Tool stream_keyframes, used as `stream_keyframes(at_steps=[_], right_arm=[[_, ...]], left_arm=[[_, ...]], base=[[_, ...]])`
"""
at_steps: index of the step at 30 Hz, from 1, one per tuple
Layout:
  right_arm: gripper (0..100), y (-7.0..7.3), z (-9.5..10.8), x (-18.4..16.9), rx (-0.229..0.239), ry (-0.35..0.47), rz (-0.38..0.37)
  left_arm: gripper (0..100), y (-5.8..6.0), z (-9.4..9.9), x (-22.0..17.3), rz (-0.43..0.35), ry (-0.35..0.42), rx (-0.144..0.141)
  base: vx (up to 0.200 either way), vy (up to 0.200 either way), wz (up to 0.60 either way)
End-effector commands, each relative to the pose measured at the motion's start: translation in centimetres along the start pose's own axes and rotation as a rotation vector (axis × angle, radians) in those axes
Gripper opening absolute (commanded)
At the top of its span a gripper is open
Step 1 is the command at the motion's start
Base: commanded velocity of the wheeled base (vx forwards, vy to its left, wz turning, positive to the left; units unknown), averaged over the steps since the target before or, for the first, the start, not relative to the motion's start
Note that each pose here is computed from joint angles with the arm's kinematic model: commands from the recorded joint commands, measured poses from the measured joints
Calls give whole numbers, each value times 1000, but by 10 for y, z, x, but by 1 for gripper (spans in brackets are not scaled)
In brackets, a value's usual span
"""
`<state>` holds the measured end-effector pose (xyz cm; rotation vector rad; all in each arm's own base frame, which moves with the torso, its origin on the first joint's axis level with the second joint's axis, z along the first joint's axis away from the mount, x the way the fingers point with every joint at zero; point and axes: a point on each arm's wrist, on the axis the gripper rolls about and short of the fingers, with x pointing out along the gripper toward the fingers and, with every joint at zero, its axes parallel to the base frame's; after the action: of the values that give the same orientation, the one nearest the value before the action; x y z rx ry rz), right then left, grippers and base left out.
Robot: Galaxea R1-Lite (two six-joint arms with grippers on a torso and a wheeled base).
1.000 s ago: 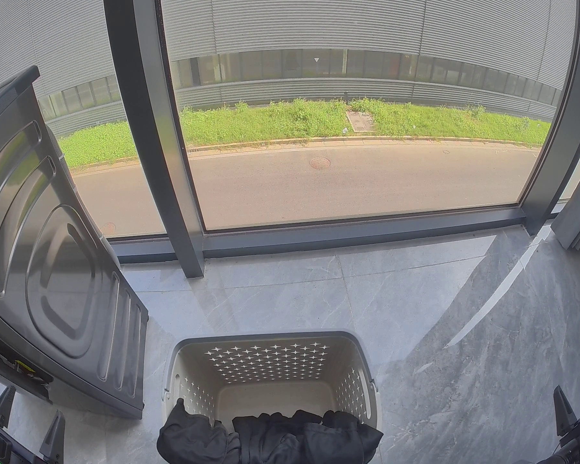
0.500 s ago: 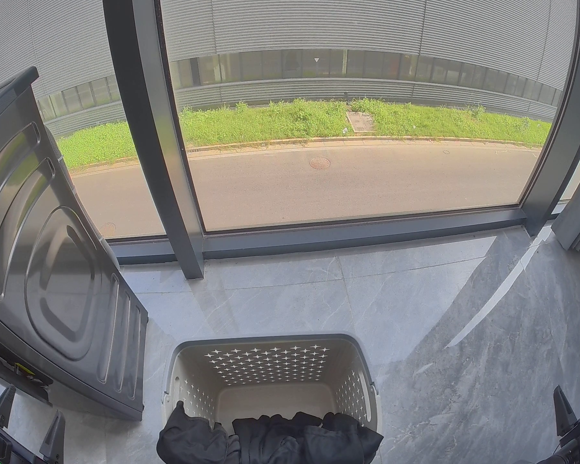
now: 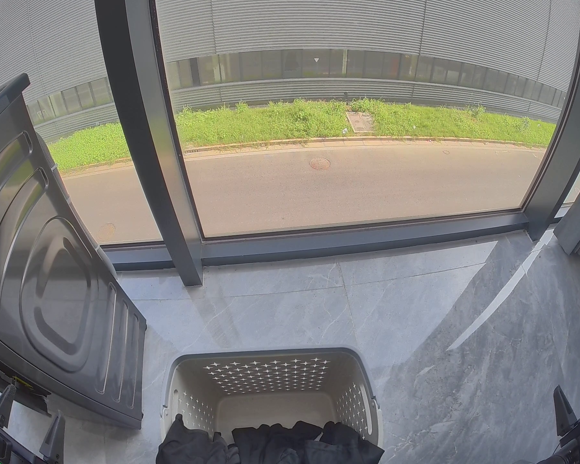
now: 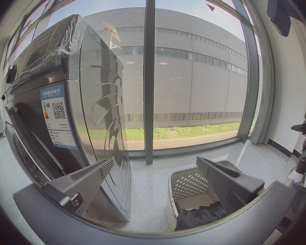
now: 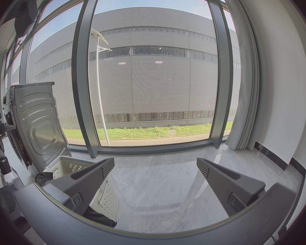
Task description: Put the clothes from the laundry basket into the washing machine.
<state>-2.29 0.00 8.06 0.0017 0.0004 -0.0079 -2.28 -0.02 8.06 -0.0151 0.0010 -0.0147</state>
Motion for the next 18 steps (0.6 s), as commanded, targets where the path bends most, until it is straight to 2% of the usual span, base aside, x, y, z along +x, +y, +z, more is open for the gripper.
stream_keyframes(at_steps=[1,14,18], right_arm=[[100,0,-5,0,0,6,0],[100,0,-5,0,0,6,-1],[100,0,-5,0,0,6,-1]], left_arm=[[100,0,-5,0,-1,-1,0],[100,0,-5,0,2,-1,0],[100,0,-5,0,2,-1,0]], base=[[0,0,0],[0,0,0],[-200,0,0]])
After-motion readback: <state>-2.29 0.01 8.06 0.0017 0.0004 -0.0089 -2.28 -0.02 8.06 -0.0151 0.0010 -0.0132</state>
